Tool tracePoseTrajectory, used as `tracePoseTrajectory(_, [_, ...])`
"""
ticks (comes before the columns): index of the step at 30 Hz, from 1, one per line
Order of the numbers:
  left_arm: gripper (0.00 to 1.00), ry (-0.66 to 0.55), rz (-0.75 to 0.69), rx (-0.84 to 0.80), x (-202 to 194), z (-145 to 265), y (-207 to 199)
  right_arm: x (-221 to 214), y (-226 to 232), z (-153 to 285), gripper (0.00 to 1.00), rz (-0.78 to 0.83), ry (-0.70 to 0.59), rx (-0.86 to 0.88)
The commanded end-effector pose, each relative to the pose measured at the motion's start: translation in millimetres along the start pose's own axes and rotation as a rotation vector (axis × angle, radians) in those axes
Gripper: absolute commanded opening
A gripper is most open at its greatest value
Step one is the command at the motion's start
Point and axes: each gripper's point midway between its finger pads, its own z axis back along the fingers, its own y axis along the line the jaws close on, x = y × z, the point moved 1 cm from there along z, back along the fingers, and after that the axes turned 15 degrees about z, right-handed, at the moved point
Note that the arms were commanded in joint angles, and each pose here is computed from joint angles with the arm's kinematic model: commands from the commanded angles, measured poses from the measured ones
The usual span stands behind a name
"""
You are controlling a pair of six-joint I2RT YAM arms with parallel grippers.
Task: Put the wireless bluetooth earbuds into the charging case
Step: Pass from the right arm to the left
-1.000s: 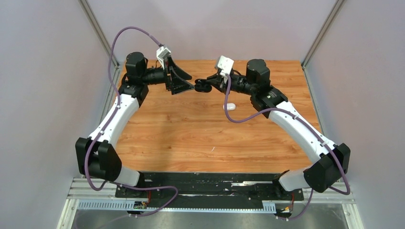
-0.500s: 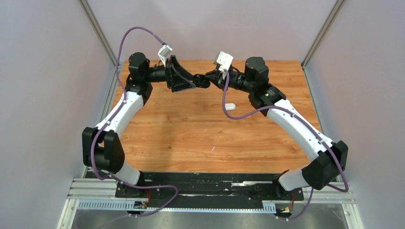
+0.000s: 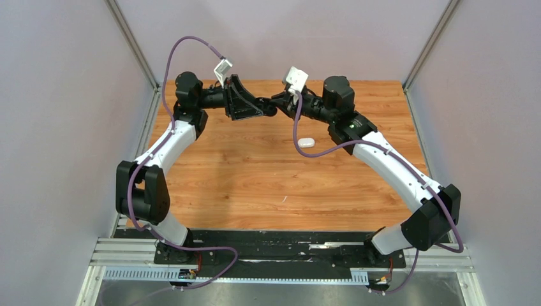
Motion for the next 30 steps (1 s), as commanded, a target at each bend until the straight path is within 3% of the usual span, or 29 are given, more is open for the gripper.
tracePoseTrajectory(1, [0.68,0.008,-0.032,-0.024,3,-2,-6,36,-24,1,0.00,0.041,-0.095,-0.083])
tracePoseTrajectory(3, [0.68,0.011,-0.029,-0.026,2,-2,-5,36,-25,0,0.00,0.039,-0.096,-0.084])
tracePoseTrajectory(9, [0.52,0.015,-0.032,-0.046,4,-3,-6,32,-23,-2,0.00,0.040,-0.089,-0.080])
tracePoseTrajectory(22, [0.33,0.007,-0.060,-0.057,9,-4,-8,25,-13,-7,0.00,0.038,-0.082,-0.051])
tracePoseTrajectory(30, [0.07,0.011,-0.067,-0.063,8,-4,-6,23,-12,-8,0.00,0.047,-0.077,-0.046])
